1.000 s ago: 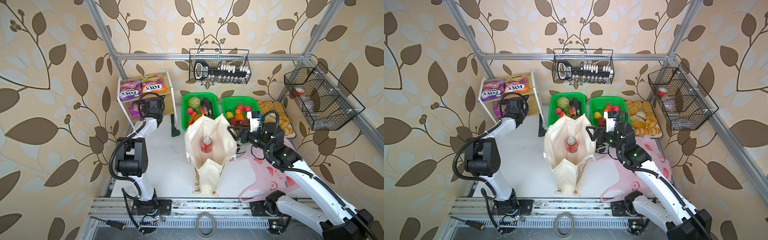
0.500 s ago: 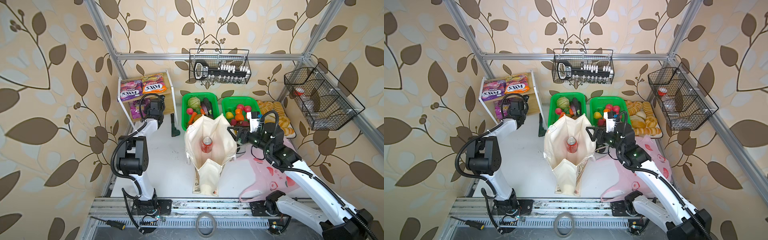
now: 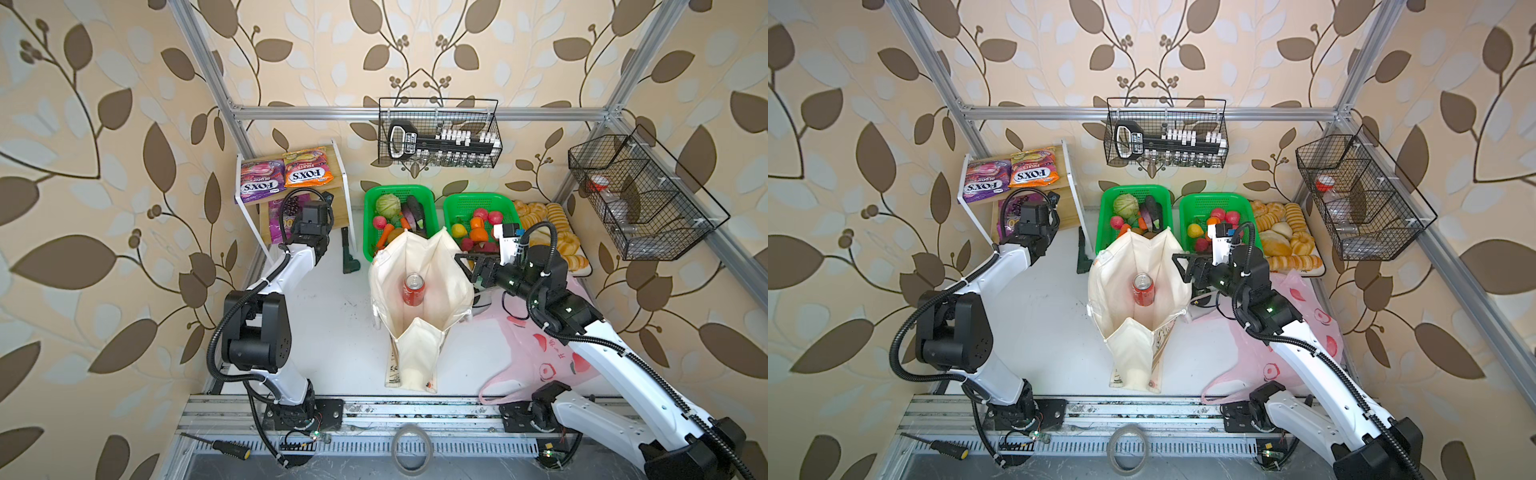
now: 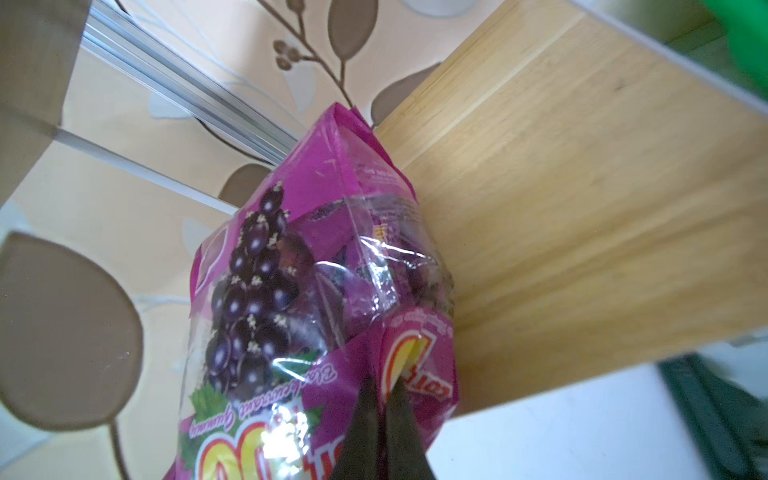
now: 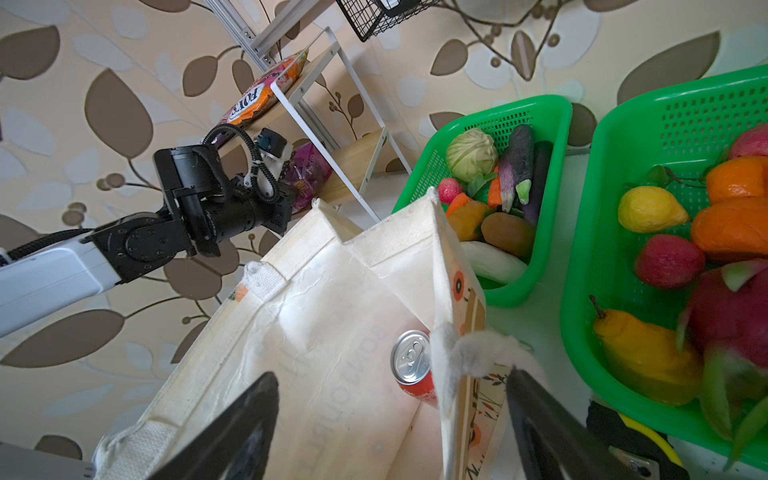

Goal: Place the mixed food into the grocery bags and tie them

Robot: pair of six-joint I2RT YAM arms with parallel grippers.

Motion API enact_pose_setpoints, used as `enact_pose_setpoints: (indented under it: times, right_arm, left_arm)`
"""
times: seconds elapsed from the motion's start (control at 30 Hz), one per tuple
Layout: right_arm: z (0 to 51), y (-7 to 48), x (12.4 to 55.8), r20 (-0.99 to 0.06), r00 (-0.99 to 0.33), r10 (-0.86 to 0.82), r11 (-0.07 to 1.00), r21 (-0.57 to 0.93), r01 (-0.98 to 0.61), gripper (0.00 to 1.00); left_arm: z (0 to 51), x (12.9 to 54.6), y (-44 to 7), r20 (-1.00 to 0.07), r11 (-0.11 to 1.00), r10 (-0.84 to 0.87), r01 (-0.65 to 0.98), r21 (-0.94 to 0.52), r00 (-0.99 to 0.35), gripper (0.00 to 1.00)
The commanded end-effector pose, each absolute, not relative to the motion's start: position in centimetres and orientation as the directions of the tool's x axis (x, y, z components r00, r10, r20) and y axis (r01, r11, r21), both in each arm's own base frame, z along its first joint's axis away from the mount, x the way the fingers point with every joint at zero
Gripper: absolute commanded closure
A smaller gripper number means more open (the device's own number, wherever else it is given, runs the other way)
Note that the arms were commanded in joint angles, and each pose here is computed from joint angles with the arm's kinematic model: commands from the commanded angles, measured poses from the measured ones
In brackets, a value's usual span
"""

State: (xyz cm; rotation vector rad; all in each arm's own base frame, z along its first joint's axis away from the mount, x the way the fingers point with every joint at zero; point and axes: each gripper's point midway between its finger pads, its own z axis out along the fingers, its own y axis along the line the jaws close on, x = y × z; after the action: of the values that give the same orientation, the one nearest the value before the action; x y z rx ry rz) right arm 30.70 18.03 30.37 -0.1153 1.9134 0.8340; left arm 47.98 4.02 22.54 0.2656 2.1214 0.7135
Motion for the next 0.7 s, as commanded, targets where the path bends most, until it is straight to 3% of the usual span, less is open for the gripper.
enact_pose_setpoints:
  times: [0.0,0.1,0.17,0.37,0.57,0.67]
  right_arm:
    - [30.0,18.3,30.9,-0.820,-0.501,0.275,0.748,0.510,-0.424,0.14]
    - [29.9,18.3,30.9,-0.820,-0.503,0.275,0.748,0.511,-0.424,0.14]
    - [30.0,18.3,30.9,-0.820,-0.501,0.276,0.747,0.511,-0.425,0.14]
    - [29.9,18.0,30.6,-0.819,-0.503,0.278,0.752,0.511,-0.416,0.14]
    - [29.6,17.8,30.5,-0.819,-0.501,0.279,0.759,0.508,-0.407,0.14]
    - [29.6,17.8,30.6,-0.818,-0.502,0.279,0.759,0.508,-0.407,0.14]
  left_arm:
    - [22.2,46.0,2.9,-0.705,0.876,0.340,-0.062,0.478,-0.622,0.90]
    - [21.6,46.0,2.9,-0.703,0.881,0.328,-0.064,0.468,-0.631,0.82]
    - [21.6,46.3,3.0,-0.704,0.885,0.316,-0.070,0.461,-0.635,0.65]
    - [22.9,46.5,2.4,-0.749,0.927,0.238,-0.085,0.364,-0.619,0.38]
    - [25.5,45.3,0.9,-0.817,0.980,0.128,-0.058,0.193,-0.562,0.19]
    - [27.6,43.9,-0.4,-0.858,0.995,0.078,-0.020,0.102,-0.508,0.17]
